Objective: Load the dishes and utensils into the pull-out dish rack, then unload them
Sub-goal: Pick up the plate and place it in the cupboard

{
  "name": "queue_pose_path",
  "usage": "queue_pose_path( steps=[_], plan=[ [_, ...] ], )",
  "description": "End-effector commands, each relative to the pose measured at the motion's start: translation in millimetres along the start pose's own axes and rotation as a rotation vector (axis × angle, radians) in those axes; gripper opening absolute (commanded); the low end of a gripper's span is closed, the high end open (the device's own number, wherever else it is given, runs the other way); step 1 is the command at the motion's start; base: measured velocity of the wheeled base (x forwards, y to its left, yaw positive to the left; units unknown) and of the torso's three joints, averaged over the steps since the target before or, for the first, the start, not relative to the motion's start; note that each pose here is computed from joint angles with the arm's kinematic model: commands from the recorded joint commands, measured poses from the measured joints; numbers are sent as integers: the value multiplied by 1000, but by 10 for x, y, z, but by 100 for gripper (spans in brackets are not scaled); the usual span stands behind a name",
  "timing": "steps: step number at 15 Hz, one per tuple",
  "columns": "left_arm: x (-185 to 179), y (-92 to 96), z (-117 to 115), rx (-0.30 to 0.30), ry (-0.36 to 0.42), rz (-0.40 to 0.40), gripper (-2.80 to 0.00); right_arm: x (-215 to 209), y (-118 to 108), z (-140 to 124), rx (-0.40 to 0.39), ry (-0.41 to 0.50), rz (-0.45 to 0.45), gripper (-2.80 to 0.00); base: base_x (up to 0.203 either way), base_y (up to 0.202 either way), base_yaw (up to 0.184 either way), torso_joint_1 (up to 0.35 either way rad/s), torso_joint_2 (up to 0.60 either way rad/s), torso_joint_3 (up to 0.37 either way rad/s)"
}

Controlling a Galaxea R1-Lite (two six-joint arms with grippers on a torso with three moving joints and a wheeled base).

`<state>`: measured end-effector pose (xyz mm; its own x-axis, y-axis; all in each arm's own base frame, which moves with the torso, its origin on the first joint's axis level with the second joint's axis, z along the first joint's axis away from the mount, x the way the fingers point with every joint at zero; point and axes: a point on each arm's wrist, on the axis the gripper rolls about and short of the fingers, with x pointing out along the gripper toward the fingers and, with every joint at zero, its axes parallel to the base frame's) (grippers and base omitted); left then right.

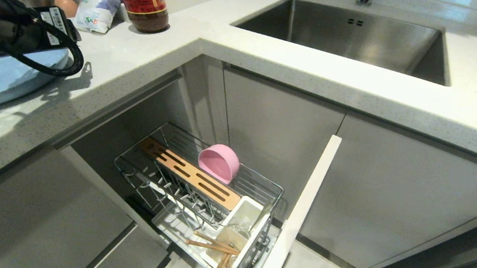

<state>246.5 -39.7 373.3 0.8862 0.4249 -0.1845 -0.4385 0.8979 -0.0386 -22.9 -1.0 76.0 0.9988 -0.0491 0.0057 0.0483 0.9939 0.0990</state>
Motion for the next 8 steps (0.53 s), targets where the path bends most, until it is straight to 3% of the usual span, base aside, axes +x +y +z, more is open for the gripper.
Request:
queue_pose_path(
  steps=[1, 8],
  plan=[
    [194, -77, -74, 18, 33, 18, 0, -3, 0, 0, 1, -5, 0, -280, 0, 0, 0, 0, 0, 0],
    [343, -154, -132, 22, 62, 2, 0, -3, 0, 0, 1, -5, 1, -280, 0, 0, 0, 0, 0, 0]
  ],
)
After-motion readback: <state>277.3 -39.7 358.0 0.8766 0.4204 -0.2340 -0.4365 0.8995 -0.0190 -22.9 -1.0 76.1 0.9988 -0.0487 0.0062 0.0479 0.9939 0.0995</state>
